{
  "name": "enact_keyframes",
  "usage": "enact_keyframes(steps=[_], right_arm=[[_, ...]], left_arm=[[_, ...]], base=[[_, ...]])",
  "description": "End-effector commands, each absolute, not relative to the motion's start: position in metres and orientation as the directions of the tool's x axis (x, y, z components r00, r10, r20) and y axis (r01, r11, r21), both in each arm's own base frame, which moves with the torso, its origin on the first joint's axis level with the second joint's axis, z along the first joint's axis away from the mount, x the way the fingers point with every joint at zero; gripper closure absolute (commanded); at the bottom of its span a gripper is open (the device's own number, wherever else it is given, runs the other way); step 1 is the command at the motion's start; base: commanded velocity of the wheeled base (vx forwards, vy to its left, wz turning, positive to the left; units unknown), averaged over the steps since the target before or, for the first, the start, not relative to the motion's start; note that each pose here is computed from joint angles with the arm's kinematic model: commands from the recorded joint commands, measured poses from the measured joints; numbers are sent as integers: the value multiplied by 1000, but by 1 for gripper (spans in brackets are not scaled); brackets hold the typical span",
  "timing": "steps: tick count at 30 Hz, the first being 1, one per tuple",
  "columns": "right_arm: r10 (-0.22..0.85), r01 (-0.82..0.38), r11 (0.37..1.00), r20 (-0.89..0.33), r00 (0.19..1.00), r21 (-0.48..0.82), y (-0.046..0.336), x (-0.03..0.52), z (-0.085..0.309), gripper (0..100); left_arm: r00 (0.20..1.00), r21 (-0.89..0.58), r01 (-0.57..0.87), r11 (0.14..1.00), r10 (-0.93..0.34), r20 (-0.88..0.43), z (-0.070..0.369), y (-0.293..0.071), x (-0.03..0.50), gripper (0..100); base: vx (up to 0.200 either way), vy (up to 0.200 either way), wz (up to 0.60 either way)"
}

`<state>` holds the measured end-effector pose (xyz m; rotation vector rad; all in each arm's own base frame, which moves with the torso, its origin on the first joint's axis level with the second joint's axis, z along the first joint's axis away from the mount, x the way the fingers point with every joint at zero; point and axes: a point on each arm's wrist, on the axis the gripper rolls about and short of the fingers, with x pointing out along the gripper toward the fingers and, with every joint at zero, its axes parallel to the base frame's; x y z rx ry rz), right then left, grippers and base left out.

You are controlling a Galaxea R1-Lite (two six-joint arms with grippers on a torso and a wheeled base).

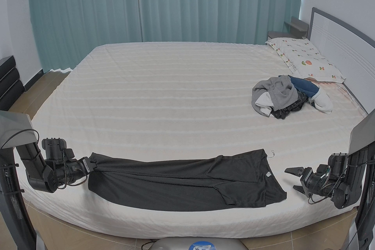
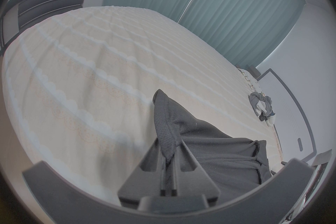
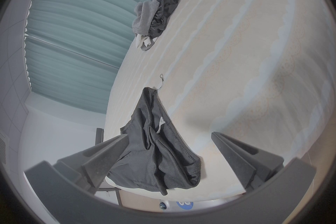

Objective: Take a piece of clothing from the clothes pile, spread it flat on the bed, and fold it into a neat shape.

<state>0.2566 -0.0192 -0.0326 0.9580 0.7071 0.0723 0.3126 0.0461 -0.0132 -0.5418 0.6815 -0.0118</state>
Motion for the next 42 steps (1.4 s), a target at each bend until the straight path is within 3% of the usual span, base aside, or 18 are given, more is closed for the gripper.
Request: enact_keyframes(steps=[1,14,28,42], right_arm=[[357,236,591,-513,781,771,-19,257,-32,0],[357,235,591,-512,782,771,-19,258,-32,0],[357,234,593,-512,782,771,-19,258,-32,0],[359,234,592,-513,780,771,-19,257,-32,0]], left_arm=[[784,-480,-162,862,-183,-594,-13,46,312,100],[811,-573,-186,798,-204,-548,-2,36,324,100],[826,-620,-142,772,-253,-504,26,-3,326,100],[792,-504,-158,849,-196,-578,70,-73,329,100]], base=[[-200,0,0],[-15,0,0],[0,-200,0],[0,-200,0]])
